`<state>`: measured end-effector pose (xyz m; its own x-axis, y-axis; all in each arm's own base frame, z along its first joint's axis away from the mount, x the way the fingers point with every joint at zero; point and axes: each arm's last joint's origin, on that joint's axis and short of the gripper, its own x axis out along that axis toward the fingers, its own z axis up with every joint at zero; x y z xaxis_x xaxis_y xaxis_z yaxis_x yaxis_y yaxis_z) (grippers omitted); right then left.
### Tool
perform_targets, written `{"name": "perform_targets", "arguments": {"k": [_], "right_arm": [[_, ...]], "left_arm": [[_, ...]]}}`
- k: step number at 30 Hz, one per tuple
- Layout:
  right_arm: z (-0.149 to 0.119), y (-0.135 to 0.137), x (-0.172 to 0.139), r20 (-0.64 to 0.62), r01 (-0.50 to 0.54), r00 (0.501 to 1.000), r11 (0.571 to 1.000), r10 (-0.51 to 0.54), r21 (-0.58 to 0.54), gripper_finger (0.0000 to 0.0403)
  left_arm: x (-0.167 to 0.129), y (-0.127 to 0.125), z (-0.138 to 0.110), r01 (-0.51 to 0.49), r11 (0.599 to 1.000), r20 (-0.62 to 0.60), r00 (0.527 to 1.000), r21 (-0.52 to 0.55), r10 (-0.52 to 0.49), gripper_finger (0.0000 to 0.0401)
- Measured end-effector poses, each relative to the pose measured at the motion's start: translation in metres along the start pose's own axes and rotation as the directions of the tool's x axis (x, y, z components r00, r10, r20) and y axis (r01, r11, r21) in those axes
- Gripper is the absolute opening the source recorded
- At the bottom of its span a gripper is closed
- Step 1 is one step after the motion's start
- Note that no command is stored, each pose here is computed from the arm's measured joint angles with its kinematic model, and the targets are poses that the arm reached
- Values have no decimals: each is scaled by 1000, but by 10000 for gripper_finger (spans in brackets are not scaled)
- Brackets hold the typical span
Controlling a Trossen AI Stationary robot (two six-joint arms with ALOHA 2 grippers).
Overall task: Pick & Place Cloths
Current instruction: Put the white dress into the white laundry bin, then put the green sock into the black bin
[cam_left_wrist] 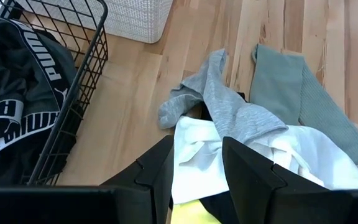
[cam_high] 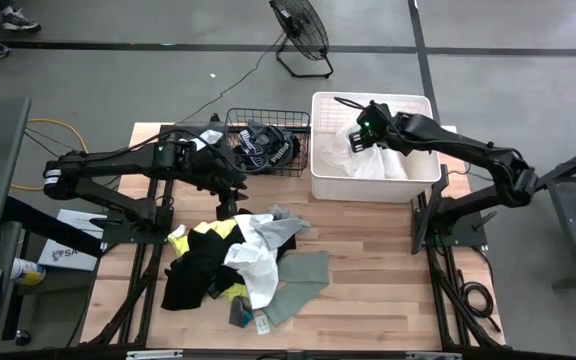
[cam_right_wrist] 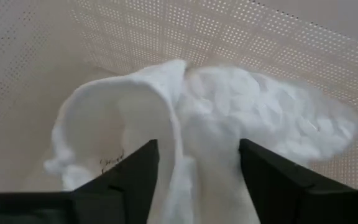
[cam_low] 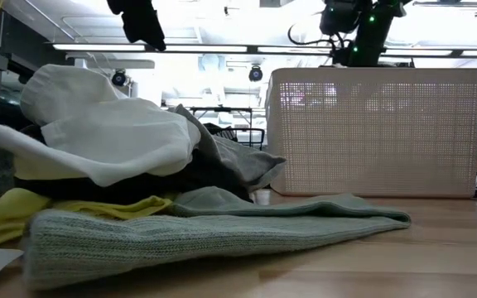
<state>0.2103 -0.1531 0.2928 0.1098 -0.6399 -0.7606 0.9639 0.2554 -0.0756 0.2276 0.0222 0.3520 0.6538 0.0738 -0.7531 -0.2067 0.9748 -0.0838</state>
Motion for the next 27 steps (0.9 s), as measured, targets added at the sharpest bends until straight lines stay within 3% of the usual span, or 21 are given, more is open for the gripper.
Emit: {"name": "perform_targets", "arguments": {"k": [7,15,27], "right_arm": [[2,-11,-20,49,-49,998,998,47,31,271],[-1,-27,-56,84,-236,969,971,232,44,278],[-34,-13,-115,129,-458,868,874,479,-165,278]], "left_arm": [[0,0,0,0,1000,0,1000,0,0,131],[0,0,0,0,1000,0,1000,-1,0,131],[0,0,0,0,1000,0,1000,-22,0,131]]}}
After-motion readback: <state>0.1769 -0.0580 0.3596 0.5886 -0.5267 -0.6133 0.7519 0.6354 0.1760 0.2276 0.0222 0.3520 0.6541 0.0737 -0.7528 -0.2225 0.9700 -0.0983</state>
